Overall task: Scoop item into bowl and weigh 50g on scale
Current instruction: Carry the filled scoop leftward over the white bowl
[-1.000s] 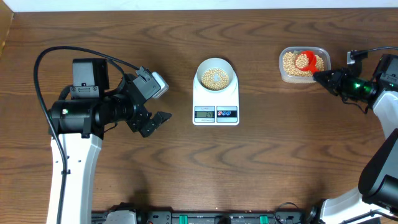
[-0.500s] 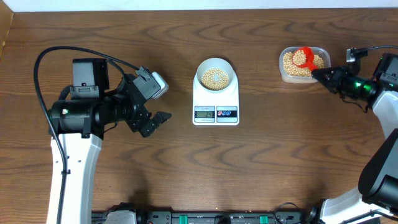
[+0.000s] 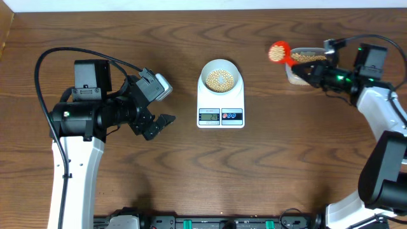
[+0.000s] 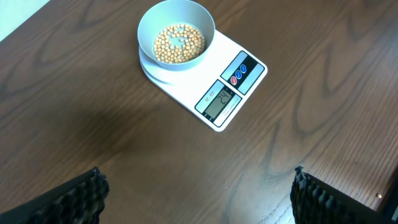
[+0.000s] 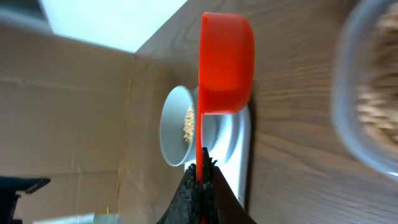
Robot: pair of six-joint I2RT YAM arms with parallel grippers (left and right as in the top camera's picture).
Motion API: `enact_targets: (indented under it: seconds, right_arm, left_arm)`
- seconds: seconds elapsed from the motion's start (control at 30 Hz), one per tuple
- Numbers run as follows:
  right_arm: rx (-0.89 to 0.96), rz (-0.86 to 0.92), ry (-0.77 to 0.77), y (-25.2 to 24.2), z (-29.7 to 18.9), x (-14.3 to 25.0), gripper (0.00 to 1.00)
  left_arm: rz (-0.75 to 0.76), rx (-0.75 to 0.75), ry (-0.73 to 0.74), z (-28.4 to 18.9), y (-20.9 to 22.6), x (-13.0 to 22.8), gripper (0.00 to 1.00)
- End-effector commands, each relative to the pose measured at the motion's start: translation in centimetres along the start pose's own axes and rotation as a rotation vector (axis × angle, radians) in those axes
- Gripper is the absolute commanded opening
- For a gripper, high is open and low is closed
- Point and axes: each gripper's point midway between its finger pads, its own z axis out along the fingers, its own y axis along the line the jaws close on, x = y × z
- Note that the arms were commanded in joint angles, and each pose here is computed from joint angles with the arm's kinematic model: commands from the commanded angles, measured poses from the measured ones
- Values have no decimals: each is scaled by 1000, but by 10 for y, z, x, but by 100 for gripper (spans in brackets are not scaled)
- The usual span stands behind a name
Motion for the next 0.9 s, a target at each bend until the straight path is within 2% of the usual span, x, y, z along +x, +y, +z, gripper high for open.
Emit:
enact_targets:
  seconds: [0.0,0.3,0.63,0.87]
  right_arm:
    - [-48,3,63,14,19,15,1]
    - [-105,-123,121,43,49,33,1]
    - [-123,-358,168,58,73,54,1]
    - [13,-444,143,43,86,52,1]
  left_arm:
    - [-8,-7,3,-2,3,-1,96]
    - [-8,-7,3,-2,3,-1,96]
    - [-8,-7,3,-2,3,-1,96]
    - [-9,-7,3,-1,3,-1,96]
